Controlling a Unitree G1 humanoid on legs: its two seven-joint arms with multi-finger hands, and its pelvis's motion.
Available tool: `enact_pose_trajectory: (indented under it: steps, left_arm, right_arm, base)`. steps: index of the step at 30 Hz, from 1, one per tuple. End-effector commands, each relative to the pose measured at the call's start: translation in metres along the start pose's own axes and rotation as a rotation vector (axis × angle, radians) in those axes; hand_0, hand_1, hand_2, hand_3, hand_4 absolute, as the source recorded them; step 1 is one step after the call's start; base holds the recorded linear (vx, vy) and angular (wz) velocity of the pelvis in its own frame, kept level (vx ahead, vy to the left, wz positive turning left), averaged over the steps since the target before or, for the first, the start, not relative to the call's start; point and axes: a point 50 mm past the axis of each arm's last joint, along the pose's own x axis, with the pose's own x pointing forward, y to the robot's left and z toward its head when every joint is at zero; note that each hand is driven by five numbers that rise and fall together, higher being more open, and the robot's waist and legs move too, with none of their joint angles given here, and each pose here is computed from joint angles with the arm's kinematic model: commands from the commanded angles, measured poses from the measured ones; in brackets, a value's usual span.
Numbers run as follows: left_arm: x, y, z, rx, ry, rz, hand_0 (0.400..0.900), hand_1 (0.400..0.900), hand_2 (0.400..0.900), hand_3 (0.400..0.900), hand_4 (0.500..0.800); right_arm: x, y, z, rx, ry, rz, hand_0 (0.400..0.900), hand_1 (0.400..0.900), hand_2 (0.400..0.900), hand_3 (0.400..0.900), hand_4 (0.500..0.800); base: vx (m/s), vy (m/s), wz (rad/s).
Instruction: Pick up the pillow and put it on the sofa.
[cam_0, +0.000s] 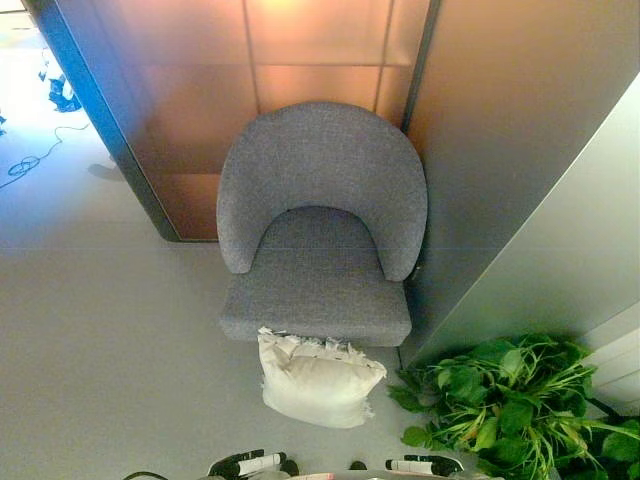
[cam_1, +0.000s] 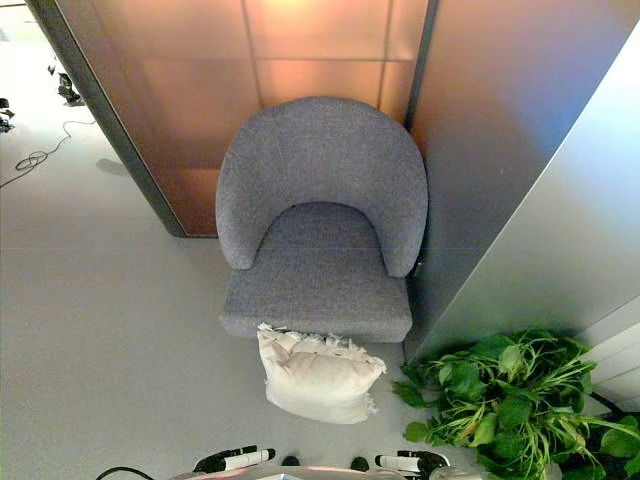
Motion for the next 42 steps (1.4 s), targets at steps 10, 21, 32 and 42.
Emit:
enact_pose_trajectory:
  steps: [10,21,32,42]
  left_arm:
    - [0.003,-0.003,0.017,-0.003,-0.03,0.02,0.9,0.9,0.9,0.9,0.8]
    - [0.001,0.003,0.041,-0.019,-0.09,0.045,0.9,0.9,0.9,0.9,0.8]
    - [-0.009,-0.005,0.118,-0.103,-0.375,0.025,0.9,0.9,0.9,0.9,0.8]
    - [-0.031,-0.036,0.144,-0.087,-0.736,-0.278,0.9,0.9,0.9,0.9,0.8]
  right_arm:
    - [-0.004,-0.009,0.038,-0.175,-0.183,-0.102,0.9,0.9,0.9,0.9,0.8]
    - [-0.04,0.003,0.147,-0.771,-0.746,-0.438,0.9,0.9,0.9,0.9,0.8]
    - [-0.116,0.039,0.263,-0.754,-1.197,-0.7,0.9,0.9,0.9,0.9,0.8]
    - [-0.207,-0.013,0.317,-0.63,-1.471,-1.058,0.9,0.9,0.9,0.9,0.8]
  base:
    - [0.016,0.0,0.01]
    - [-0.01,-0.039,0.13]
    - [-0.081,-0.081,0.18]
    - [-0.091,0.084,0.22]
